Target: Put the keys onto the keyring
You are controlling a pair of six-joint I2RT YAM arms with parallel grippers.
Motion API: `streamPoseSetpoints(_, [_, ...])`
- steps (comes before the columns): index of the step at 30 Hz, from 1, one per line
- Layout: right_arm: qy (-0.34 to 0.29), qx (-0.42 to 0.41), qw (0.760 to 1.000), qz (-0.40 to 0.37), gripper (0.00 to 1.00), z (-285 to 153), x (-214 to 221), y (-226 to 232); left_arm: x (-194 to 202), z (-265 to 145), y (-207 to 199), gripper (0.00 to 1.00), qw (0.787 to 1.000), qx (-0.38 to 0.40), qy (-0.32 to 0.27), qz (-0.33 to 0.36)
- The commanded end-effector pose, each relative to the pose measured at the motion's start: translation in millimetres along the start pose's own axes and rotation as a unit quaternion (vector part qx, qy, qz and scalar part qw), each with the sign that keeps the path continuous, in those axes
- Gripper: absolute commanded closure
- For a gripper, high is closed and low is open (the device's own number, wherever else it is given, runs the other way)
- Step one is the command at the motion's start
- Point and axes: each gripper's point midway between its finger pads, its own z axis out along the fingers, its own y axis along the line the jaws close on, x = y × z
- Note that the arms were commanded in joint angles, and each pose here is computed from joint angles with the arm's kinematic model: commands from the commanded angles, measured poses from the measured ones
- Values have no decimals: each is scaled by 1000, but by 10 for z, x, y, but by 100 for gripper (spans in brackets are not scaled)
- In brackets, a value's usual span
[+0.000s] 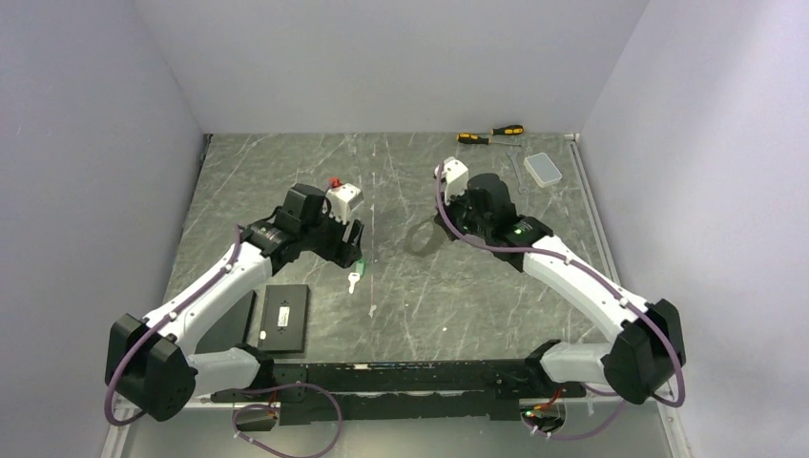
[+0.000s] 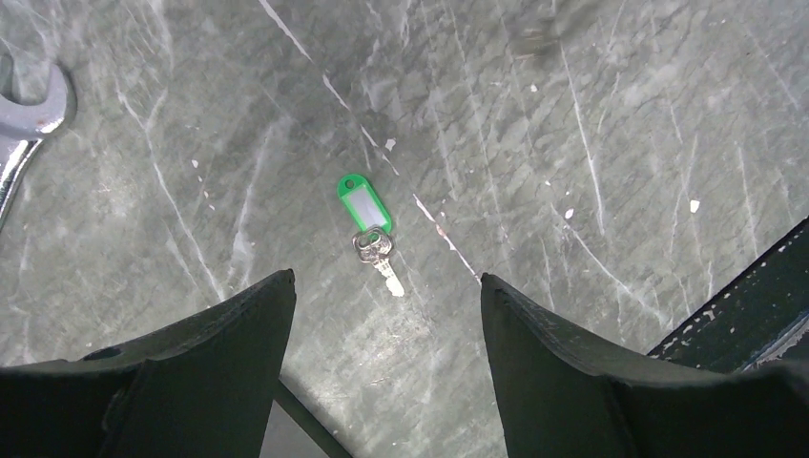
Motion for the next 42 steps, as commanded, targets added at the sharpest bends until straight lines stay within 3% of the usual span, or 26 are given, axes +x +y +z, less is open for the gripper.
streamPoseSetpoints(1, [-88,-52,992,-80,100,-307,-587,208,-271,-151,-76,24,998,12,-56,24])
streamPoseSetpoints(8, [-142,-166,956,-197,100,-524,-548,725,-394,-323,-370,23,984,85,-150,52])
streamPoseSetpoints(13, [-232,-230,914,-240,100,-771,-482,1030,-434,-687,-724,19,936,164,-274,146])
streamPoseSetpoints(17, [-260,-270,892,-251,100,-894,-458,1197,-455,-980,-928,20,899,202,-341,185])
streamPoseSetpoints(23, [-275,-312,862,-290,100,-1025,-345,1437,-443,-1097,-1209,30,879,282,-342,179])
streamPoseSetpoints(29, [-306,-329,831,-328,100,-1258,-363,1602,-540,-1084,-1487,34,865,286,-345,224])
streamPoseSetpoints(42, [-306,-358,815,-338,100,-1457,-370,1750,-615,-1098,-1835,53,861,279,-301,300])
